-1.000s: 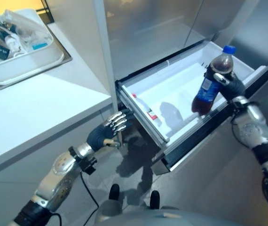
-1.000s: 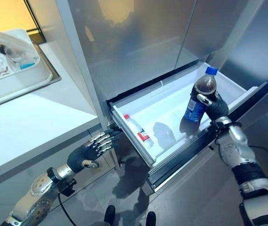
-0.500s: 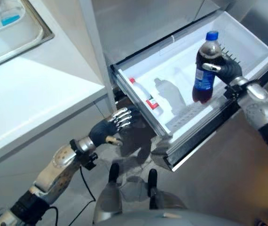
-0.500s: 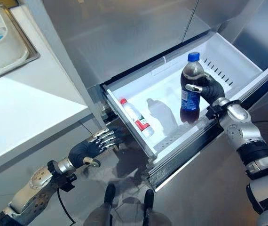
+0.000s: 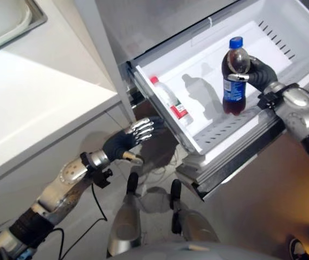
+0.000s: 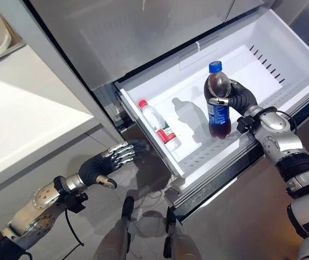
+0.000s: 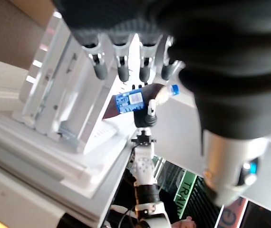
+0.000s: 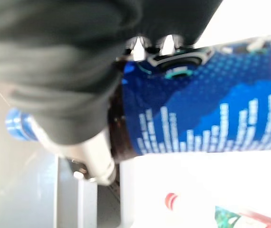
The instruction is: Take the drinks into the refrigerator
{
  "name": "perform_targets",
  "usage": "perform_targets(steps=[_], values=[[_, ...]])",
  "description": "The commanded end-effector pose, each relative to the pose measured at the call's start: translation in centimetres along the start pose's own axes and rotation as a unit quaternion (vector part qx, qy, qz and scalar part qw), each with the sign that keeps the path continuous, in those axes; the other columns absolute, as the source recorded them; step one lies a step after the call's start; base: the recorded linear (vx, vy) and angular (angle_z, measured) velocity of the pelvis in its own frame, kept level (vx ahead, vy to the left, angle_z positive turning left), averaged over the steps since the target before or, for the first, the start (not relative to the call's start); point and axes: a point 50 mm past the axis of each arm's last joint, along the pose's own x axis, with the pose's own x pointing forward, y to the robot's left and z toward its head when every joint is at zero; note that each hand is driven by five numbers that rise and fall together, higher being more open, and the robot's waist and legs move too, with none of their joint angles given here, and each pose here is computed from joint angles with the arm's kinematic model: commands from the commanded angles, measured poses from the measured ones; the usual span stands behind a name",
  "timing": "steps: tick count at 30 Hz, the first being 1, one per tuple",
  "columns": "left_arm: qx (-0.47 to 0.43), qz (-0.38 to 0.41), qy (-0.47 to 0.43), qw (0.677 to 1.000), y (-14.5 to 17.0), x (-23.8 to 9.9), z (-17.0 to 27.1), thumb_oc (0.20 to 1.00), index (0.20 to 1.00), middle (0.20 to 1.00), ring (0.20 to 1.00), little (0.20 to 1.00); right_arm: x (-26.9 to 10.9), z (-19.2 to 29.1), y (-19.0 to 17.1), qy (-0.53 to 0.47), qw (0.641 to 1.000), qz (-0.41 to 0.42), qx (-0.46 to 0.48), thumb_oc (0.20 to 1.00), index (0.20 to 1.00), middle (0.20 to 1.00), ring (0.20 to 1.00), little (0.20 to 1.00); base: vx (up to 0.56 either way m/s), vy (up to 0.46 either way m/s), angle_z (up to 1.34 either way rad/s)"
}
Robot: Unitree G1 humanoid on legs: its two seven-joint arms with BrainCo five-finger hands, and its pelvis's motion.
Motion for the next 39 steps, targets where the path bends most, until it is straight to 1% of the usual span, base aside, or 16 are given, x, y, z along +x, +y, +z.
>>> perform_targets(steps=[1,8,16,20,31,34,39], values=[[0.01,-0.031,-0.053,0.998,-1.4,0.3,1.9,1.0,1.0,1.0,1.0,1.0,0.6,6.4,-1.9,-0.084,0.994,-0.011,-0.064,0.2,0.2,0.2,0.2,0.2,-0.05,-0.001,0.0],[0.025,-0.04,-0.051,0.998,-1.4,0.5,2.3,1.0,1.0,1.0,1.0,1.0,1.3,7.0,-1.8,-0.076,0.993,-0.015,-0.091,0.2,0.2,0.2,0.2,0.2,-0.05,-0.002,0.0],[0.035,-0.043,-0.057,0.997,-1.3,0.8,2.7,1.0,1.0,1.0,1.0,1.0,2.1,7.5,-1.4,-0.082,0.992,-0.019,-0.094,0.2,0.2,0.2,0.2,0.2,-0.04,-0.005,0.01],[0.05,-0.05,-0.057,0.996,-1.4,1.0,3.0,1.0,1.0,1.0,1.0,1.0,2.6,7.9,-1.3,-0.078,0.991,-0.02,-0.111,0.2,0.2,0.2,0.2,0.2,-0.05,-0.003,0.01],[0.071,-0.053,-0.06,0.994,-1.1,1.1,3.7,1.0,1.0,1.0,1.0,1.0,2.8,8.3,-1.0,-0.066,0.988,-0.013,-0.142,0.2,0.2,0.2,0.2,0.2,-0.02,-0.009,0.04],[0.075,-0.054,-0.06,0.994,-1.1,1.2,3.8,1.0,1.0,1.0,1.0,1.0,3.0,8.6,-1.0,-0.058,0.984,-0.012,-0.17,0.2,0.2,0.2,0.2,0.2,0.0,-0.002,0.01],[0.079,-0.054,-0.061,0.994,-1.1,1.2,3.9,1.0,1.0,1.0,1.0,1.0,3.3,8.8,-0.8,-0.058,0.983,-0.013,-0.174,0.2,0.2,0.2,0.2,0.2,0.0,0.0,0.0]])
